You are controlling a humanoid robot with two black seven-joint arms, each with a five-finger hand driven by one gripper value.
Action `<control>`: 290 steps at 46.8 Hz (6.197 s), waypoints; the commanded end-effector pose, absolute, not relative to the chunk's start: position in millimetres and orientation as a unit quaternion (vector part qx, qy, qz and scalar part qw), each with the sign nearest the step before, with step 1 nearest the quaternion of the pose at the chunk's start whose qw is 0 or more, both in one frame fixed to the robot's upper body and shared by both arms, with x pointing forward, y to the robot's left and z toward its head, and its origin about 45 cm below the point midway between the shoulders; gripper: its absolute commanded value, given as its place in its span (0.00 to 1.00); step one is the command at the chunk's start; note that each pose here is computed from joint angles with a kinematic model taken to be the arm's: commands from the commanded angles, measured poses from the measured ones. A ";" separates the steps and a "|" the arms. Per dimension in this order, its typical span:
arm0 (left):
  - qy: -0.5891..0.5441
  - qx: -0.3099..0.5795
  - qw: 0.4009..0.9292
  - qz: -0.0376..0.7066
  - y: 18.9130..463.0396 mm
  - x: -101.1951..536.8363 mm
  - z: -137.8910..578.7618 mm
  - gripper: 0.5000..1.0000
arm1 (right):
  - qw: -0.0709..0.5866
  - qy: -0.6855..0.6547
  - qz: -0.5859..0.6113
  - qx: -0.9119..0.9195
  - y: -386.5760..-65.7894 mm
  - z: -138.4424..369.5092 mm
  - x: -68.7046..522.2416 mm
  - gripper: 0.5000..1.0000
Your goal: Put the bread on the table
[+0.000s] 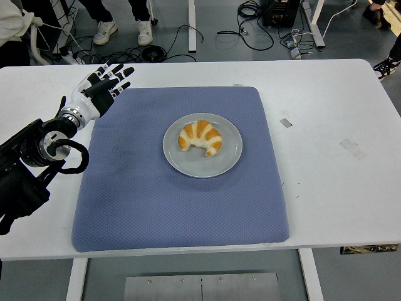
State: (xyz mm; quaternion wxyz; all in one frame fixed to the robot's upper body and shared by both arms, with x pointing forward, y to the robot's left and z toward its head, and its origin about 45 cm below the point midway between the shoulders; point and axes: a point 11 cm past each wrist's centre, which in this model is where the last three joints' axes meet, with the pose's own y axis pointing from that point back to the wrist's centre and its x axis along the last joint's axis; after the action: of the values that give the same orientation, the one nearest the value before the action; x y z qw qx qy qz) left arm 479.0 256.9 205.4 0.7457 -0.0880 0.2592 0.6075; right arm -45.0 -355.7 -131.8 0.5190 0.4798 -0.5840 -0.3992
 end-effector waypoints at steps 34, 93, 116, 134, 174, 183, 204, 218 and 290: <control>0.260 -0.097 0.737 0.616 265.3 482.7 210.5 0.98 | 0.519 -0.584 -0.399 0.480 -355.7 -131.8 -45.0 1.00; 0.266 -0.075 0.727 0.628 265.5 480.7 203.0 0.98 | 0.519 -0.584 -0.400 0.480 -355.6 -131.7 -45.9 1.00; 0.129 0.068 0.815 0.561 226.7 494.8 283.9 0.98 | 0.519 -0.584 -0.399 0.480 -355.7 -131.8 -45.0 1.00; -0.012 0.179 0.851 0.493 206.1 491.3 293.8 0.98 | 0.519 -0.584 -0.399 0.480 -355.7 -131.8 -45.0 1.00; -0.059 0.247 0.851 0.460 176.3 492.9 325.5 0.98 | 0.519 -0.584 -0.400 0.480 -355.7 -131.8 -45.0 1.00; -0.039 0.249 0.838 0.484 183.0 504.5 314.3 0.98 | 0.519 -0.584 -0.400 0.480 -355.7 -131.8 -45.0 1.00; -0.130 0.317 0.847 0.407 163.9 487.1 305.9 0.98 | 0.519 -0.584 -0.399 0.480 -355.7 -131.8 -45.0 1.00; -0.180 0.350 0.840 0.374 152.1 479.1 297.0 0.98 | 0.519 -0.584 -0.399 0.480 -355.7 -131.8 -45.0 1.00; -0.298 0.402 0.830 0.247 95.5 441.3 250.8 0.70 | 0.519 -0.584 -0.400 0.480 -355.7 -131.8 -45.0 1.00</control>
State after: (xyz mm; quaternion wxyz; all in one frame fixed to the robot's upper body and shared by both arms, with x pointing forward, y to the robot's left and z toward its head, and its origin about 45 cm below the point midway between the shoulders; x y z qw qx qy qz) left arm 440.5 94.9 250.5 0.8303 0.4015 -0.2981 0.2459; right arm -45.5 -355.7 -131.8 0.5191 0.4794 -0.5839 -0.3996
